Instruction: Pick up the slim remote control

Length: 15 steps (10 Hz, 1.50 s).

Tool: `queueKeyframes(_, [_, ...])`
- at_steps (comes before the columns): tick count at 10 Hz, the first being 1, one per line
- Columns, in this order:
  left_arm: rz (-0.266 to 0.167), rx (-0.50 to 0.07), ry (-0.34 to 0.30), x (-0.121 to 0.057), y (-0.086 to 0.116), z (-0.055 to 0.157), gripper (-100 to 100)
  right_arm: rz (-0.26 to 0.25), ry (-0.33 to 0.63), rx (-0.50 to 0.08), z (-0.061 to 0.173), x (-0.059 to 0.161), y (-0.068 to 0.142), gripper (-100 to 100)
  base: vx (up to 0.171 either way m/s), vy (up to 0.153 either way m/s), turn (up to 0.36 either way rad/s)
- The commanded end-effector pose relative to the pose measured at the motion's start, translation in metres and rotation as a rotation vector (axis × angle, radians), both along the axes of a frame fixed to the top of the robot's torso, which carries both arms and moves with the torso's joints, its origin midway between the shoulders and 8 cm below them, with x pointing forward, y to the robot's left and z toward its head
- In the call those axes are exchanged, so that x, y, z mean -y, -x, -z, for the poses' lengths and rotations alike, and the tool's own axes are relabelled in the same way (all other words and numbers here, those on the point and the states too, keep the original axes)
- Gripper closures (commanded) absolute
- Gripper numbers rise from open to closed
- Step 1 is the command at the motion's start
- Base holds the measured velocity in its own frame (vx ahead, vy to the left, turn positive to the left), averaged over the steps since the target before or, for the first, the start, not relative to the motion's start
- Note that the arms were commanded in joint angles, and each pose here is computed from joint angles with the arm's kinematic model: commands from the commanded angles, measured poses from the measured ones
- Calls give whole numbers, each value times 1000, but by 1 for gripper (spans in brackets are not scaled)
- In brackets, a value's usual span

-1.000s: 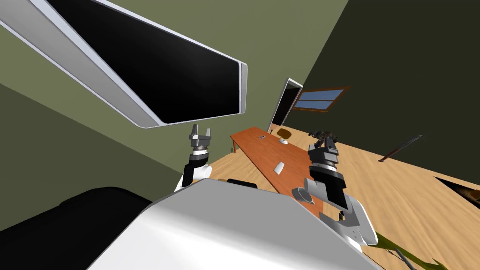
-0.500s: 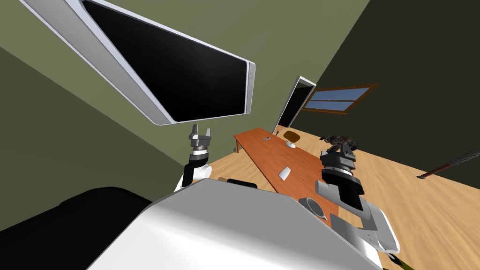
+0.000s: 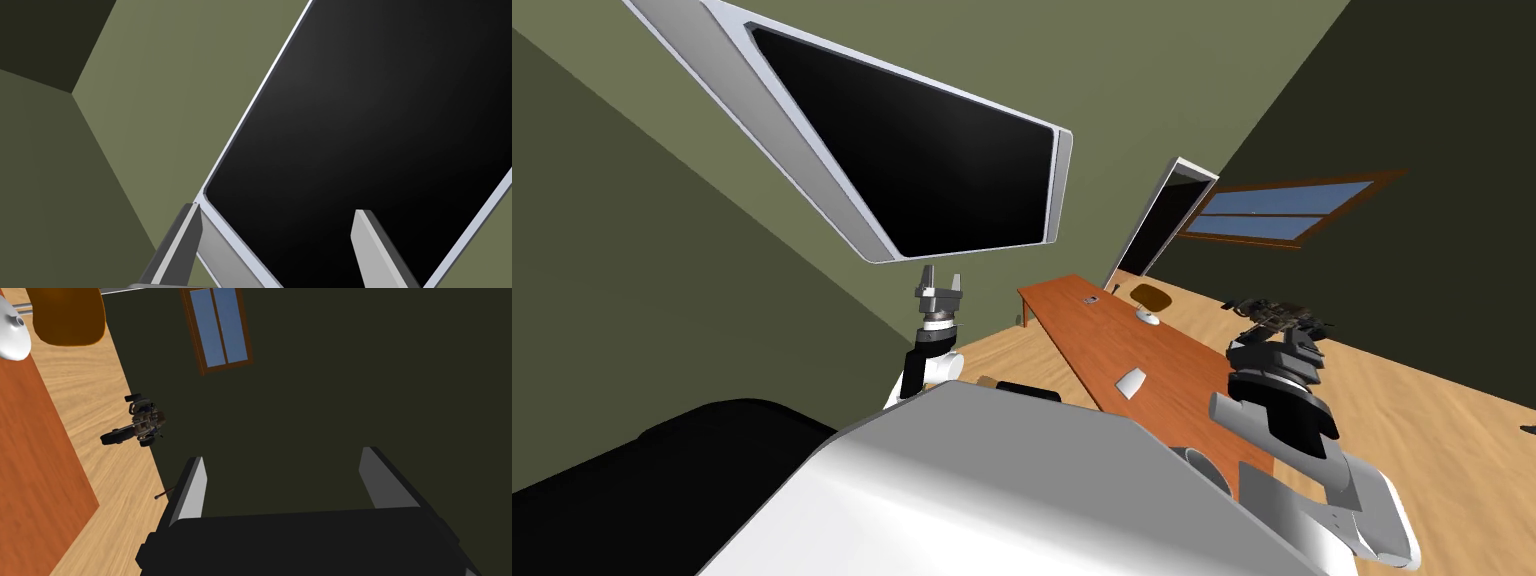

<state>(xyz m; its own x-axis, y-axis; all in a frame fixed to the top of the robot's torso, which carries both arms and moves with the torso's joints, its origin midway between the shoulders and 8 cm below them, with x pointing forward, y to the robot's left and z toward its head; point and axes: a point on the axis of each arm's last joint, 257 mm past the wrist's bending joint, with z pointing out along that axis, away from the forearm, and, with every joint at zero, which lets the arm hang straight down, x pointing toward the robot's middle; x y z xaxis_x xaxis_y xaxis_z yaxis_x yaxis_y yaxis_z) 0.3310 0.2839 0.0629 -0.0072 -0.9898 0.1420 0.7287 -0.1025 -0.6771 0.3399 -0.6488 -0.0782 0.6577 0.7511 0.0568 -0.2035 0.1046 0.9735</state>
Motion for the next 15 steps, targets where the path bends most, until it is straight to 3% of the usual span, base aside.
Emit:
queueKeyframes(1, [0, 0, 0, 0, 0, 0, 0, 65, -70, -3, 13, 31, 16, -100, 26, 0, 184])
queueKeyframes(6, [0, 0, 0, 0, 0, 0, 0, 272, -248, -9, 51, 106, 81, -100, 22, -5, 141])
queueKeyframes(7, [0, 0, 0, 0, 0, 0, 0, 276, -252, -11, 53, 108, 83, -100, 9, -3, 0])
queueKeyframes(8, [0, 0, 0, 0, 0, 0, 0, 340, -328, 1, 67, 127, 102, -100, 15, -1, 137])
queueKeyframes(10, [0, 0, 0, 0, 0, 0, 0, 412, -402, 26, 83, 147, 129, -100, 18, -6, 163])
queueKeyframes(15, [0, 0, 0, 0, 0, 0, 0, 625, -622, 76, 141, 181, 212, -100, 17, -14, 117])
